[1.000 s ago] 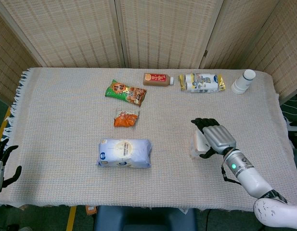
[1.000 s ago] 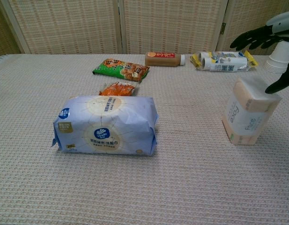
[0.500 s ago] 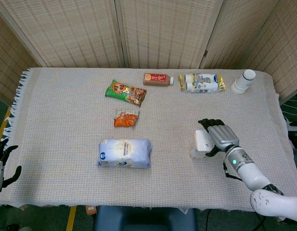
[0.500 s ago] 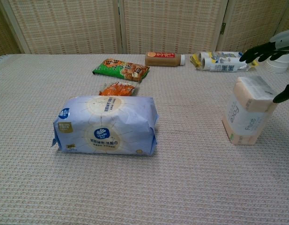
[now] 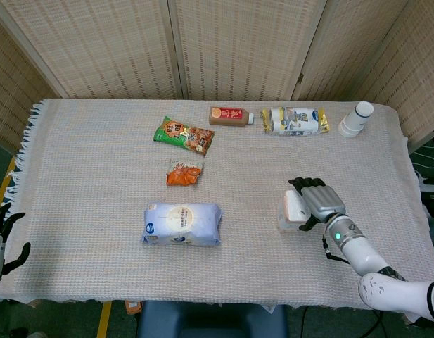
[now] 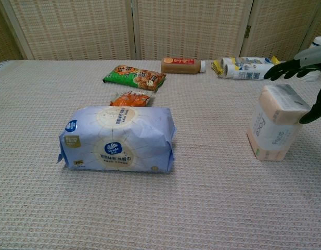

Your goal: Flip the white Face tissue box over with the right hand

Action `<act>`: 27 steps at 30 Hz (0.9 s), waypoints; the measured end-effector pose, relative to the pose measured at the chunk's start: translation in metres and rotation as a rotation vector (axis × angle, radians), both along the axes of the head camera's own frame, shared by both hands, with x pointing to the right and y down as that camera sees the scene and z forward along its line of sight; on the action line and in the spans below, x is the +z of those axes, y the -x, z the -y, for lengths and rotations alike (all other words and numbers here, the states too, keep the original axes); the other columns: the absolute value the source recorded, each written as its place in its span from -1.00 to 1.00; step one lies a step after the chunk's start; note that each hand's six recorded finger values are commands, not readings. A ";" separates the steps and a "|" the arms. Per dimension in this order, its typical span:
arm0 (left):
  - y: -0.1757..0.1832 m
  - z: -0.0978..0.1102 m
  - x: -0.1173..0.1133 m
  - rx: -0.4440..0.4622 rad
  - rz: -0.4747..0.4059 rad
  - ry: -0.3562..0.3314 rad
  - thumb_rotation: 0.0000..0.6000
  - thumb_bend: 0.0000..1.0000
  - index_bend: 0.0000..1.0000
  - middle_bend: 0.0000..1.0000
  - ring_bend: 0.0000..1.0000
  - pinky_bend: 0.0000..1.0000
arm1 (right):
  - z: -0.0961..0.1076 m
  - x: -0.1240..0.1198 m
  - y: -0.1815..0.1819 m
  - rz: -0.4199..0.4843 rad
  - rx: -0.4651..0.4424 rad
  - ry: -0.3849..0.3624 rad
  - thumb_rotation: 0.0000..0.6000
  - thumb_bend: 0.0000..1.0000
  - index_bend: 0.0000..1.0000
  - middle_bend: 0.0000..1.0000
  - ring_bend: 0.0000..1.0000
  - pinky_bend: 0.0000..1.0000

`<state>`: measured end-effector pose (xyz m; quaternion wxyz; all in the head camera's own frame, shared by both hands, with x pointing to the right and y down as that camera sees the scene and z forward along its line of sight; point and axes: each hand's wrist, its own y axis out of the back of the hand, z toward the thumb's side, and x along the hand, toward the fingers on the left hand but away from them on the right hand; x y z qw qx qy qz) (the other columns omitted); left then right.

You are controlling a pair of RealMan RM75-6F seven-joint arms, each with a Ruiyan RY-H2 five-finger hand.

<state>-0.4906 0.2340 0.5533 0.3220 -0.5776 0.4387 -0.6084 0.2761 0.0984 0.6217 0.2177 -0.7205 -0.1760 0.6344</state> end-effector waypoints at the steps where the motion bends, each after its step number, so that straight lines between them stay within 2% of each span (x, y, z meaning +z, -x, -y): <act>1: 0.000 0.000 0.000 0.000 0.000 0.000 1.00 -0.24 -0.59 -1.00 -1.00 -0.69 | 0.000 0.002 0.001 0.000 0.000 0.002 1.00 -0.84 -1.00 -0.96 -0.87 -1.00; 6: 0.002 0.000 0.000 -0.007 -0.002 0.001 1.00 -0.24 -0.59 -1.00 -1.00 -0.69 | -0.001 0.007 0.002 -0.004 0.002 -0.002 1.00 -0.84 -0.97 -0.81 -0.79 -1.00; 17: 0.001 0.000 0.000 -0.003 -0.003 -0.002 1.00 -0.24 -0.59 -1.00 -1.00 -0.69 | 0.002 0.006 0.003 -0.002 0.006 -0.028 1.00 -0.83 -0.78 -0.68 -0.72 -1.00; 27: 0.001 0.000 0.000 -0.003 -0.004 -0.001 1.00 -0.24 -0.59 -1.00 -1.00 -0.69 | 0.002 0.007 0.005 0.009 0.007 -0.037 1.00 -0.82 -0.74 -0.59 -0.67 -1.00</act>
